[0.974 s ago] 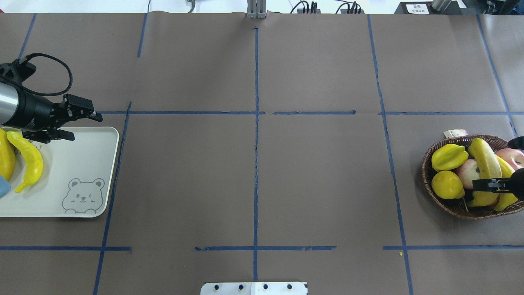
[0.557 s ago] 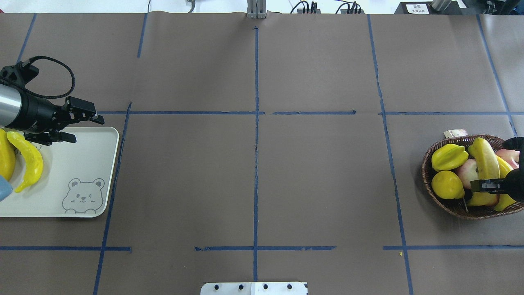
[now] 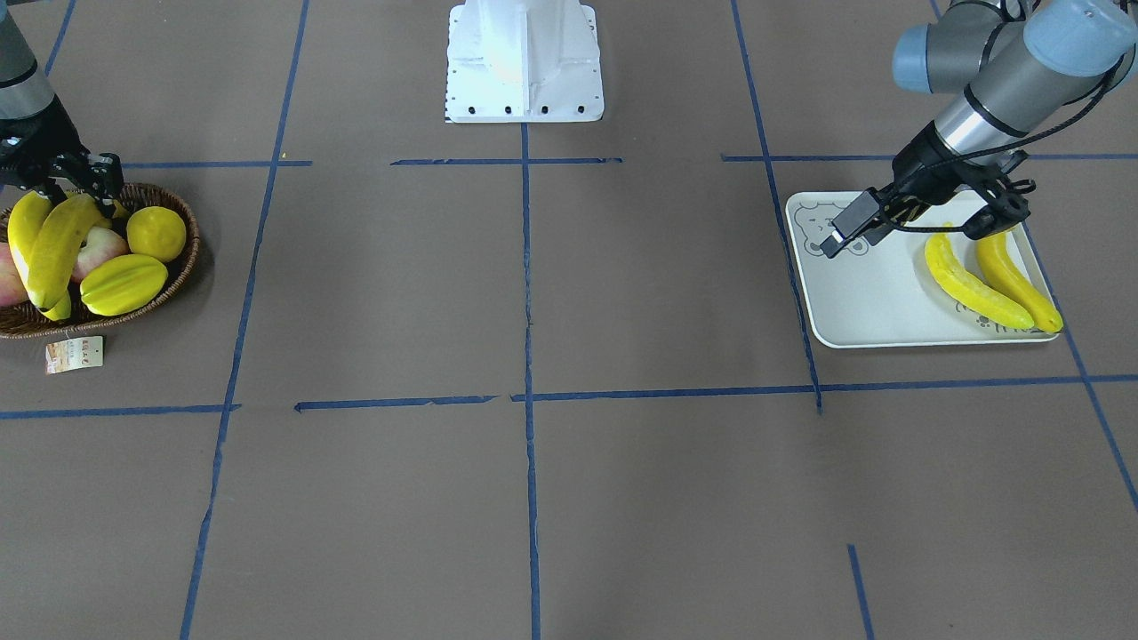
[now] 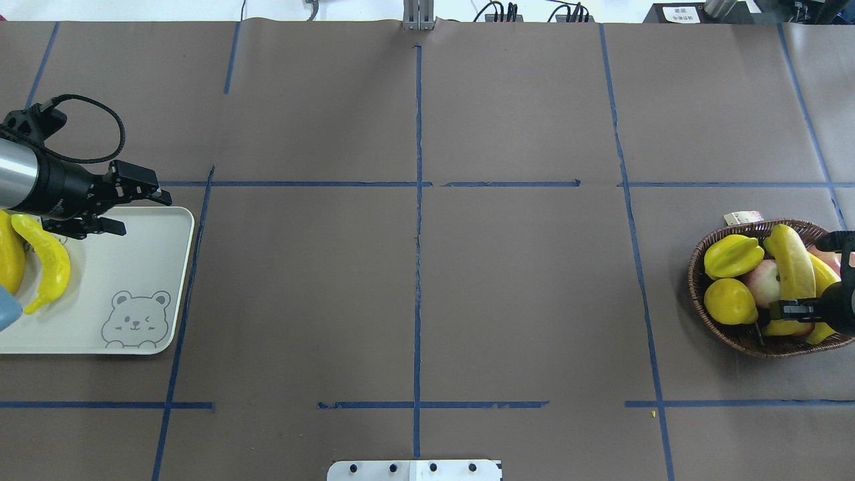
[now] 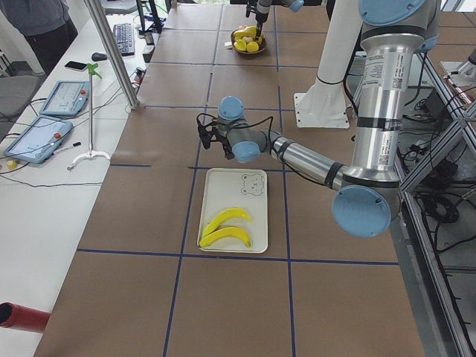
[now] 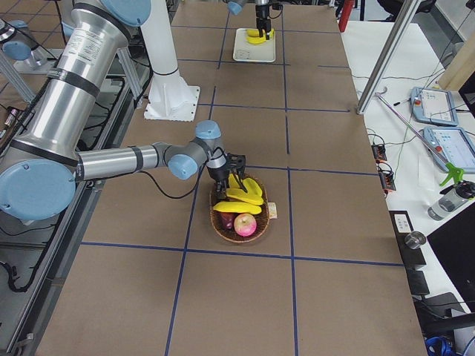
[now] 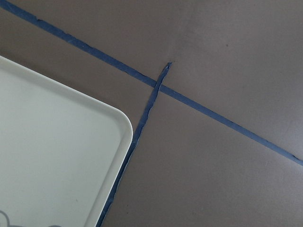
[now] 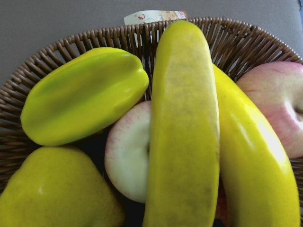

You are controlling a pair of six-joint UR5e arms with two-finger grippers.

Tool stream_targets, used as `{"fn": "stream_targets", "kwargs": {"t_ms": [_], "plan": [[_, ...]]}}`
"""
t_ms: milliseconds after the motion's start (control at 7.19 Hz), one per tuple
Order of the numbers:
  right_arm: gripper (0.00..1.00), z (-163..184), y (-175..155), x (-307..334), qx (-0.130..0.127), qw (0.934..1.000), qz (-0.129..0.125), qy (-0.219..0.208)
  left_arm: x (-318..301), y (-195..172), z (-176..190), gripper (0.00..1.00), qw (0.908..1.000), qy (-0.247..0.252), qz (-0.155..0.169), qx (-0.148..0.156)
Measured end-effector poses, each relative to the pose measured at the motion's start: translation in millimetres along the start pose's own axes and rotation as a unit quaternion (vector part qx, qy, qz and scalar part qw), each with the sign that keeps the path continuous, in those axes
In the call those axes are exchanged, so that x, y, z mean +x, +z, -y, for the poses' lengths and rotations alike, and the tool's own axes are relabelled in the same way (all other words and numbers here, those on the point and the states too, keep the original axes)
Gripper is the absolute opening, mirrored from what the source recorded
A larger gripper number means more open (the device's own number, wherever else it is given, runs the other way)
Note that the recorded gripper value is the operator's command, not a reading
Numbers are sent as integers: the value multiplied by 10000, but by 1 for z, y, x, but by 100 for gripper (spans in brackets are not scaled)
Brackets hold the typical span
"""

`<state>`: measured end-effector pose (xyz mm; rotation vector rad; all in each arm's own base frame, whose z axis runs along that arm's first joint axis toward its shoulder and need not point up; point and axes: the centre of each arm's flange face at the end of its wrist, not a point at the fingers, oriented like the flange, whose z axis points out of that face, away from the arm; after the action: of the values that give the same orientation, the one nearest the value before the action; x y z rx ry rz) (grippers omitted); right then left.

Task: Transfer all bananas from basket to plate

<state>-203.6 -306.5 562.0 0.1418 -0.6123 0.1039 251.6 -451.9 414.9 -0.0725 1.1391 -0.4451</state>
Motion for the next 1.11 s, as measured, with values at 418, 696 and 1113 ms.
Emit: {"fn": "stream_targets", "kwargs": {"t_ms": [418, 696, 1113], "plan": [[13, 0, 5, -4, -22, 10000, -5, -27, 1, 0, 0, 100, 10000, 5, -6, 5], [3, 2, 5, -5, -12, 10000, 12, -48, 1, -1, -1, 100, 10000, 5, -11, 1], [1, 7, -21, -8, -14, 10000, 88, 1, 0, 0, 0, 100, 10000, -5, 5, -3]]}}
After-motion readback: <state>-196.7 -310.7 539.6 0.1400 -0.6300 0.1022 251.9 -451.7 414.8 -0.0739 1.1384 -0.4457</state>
